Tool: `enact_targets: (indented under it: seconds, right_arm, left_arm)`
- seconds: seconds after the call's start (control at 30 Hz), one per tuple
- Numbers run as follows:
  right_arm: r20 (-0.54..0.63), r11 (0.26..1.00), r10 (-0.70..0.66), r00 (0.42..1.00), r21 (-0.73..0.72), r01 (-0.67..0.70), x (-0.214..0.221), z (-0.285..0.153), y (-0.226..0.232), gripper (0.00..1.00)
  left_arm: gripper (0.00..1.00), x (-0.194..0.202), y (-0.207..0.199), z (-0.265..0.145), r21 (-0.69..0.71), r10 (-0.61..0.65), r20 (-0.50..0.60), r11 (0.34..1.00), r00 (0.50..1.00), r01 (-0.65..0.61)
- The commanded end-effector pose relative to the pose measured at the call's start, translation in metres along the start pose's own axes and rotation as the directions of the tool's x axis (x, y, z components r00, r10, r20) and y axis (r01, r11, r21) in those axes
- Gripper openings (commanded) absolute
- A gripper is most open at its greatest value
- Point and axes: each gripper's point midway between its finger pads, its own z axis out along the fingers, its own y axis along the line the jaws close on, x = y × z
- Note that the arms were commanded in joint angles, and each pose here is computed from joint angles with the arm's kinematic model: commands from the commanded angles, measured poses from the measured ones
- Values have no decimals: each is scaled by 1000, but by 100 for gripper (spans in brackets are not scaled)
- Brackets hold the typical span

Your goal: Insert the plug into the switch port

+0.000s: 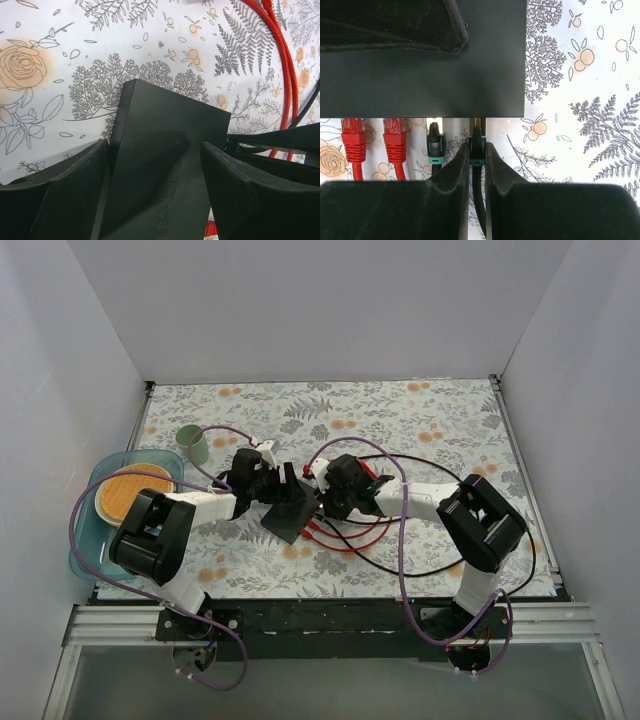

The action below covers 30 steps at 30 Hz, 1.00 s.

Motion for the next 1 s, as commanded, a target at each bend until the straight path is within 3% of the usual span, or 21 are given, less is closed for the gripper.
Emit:
enact_targets:
  seconds: [0.0,0.53,0.73,0.97]
  right_arm:
    - [122,991,-72,990,-105,85,-24,-2,29,1]
    - [193,994,-39,980,-89,57,-56,-5,26,1]
    - [224,994,-40,974,-88,61,-79,0,25,1]
    - [225,997,-35,974,-54,48,-106,7,16,1]
  left_arm:
    - [72,21,-60,-16,246,27,-89,969,996,-4]
    - [51,33,-77,-23,377,66,-131,926,989,-12]
    - [50,35,-87,-28,438,91,-139,899,986,-21]
    - [53,31,-85,-29,416,95,-112,908,989,-40]
